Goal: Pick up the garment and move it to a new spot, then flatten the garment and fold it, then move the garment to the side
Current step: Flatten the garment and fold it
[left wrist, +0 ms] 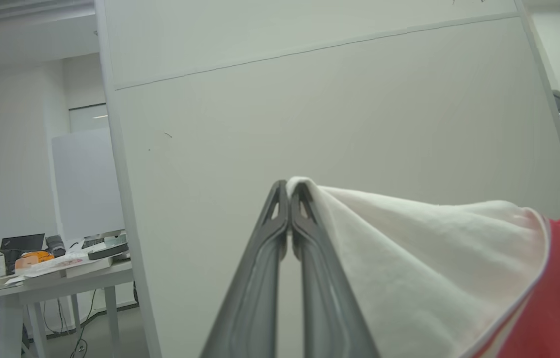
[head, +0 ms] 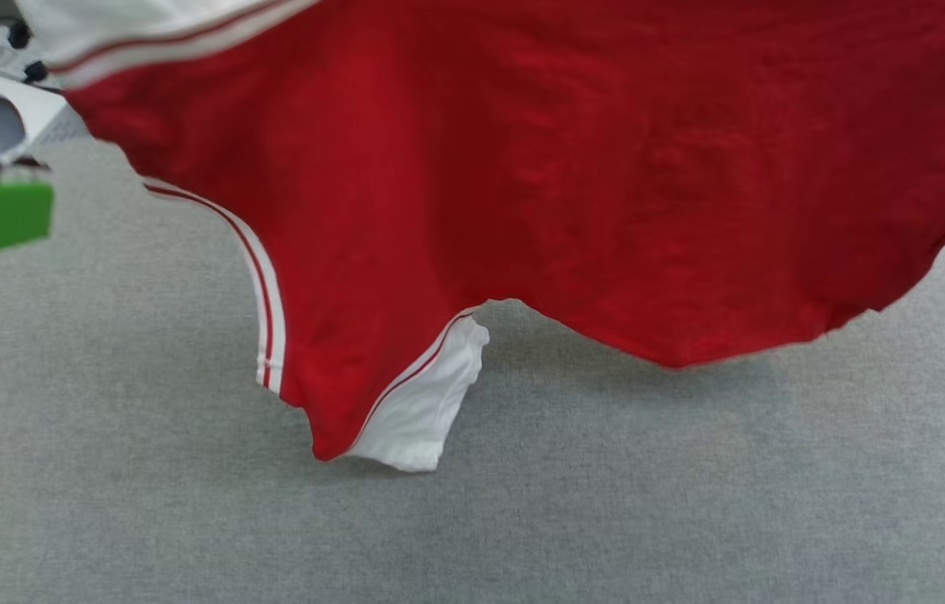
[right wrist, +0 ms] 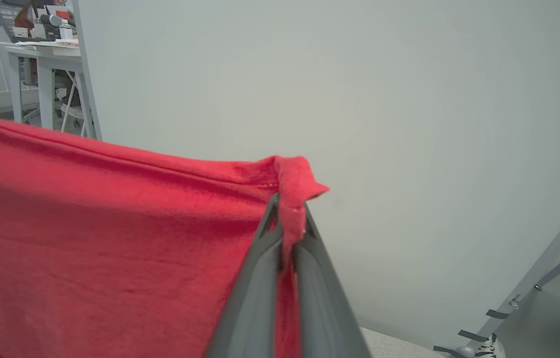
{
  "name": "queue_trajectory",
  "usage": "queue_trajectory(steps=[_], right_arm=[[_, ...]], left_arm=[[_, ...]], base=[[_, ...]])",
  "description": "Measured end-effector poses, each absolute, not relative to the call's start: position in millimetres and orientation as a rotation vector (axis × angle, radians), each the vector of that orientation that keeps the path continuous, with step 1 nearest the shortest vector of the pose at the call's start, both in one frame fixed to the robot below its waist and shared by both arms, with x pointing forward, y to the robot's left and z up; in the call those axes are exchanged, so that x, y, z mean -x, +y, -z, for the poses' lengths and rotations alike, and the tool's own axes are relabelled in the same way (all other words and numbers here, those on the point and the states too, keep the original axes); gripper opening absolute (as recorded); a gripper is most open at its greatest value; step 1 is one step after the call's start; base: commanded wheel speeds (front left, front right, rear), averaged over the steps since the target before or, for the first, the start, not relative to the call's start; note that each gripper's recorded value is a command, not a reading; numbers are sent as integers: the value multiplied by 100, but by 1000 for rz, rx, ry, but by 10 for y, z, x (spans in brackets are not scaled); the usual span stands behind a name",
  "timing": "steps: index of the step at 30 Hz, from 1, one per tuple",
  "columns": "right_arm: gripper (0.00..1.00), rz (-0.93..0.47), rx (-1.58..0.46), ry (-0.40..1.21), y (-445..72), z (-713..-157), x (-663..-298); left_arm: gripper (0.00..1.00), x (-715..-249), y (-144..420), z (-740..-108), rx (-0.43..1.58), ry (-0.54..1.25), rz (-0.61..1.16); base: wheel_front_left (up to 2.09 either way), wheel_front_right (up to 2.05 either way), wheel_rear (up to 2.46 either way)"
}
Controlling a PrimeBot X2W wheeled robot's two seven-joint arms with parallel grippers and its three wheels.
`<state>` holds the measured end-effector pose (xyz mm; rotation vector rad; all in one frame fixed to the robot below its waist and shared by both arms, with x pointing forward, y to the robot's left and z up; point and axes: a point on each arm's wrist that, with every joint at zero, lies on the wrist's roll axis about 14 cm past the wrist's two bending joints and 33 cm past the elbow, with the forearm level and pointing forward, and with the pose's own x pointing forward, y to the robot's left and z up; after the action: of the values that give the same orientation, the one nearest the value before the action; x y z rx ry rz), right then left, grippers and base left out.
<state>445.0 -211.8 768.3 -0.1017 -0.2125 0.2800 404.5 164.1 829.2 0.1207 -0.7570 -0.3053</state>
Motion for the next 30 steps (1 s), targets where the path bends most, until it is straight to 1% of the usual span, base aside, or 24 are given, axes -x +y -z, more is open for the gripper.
queue_trajectory(steps=[6, 11, 16, 19, 25, 30], right_arm=[[0, -262, 108, -237, -2169, -7706, -4624], [0, -233, 128, -270, -2259, -7751, -4913], [0, -197, 192, -271, -2343, -7656, -5354], [0, -193, 179, -269, -2345, -7525, -5680], [0, -153, 162, -291, -2382, -7294, -6334], [0, -118, 160, -290, -2392, -7061, -6790]], left_arm=[[0, -4330, 1610, -8463, -178, -792, 307], [0, -4755, 1593, -8494, -257, -768, 331], [0, -5257, 1610, -8522, -302, -755, 343], [0, -5611, 1601, -8457, -348, -726, 346], [0, -6336, 1541, -8330, -355, -680, 339], [0, -6837, 1484, -8159, -346, -666, 320]], base=[[0, 0, 0], [0, 0, 0], [0, 0, 0], [0, 0, 0], [0, 0, 0], [0, 0, 0]])
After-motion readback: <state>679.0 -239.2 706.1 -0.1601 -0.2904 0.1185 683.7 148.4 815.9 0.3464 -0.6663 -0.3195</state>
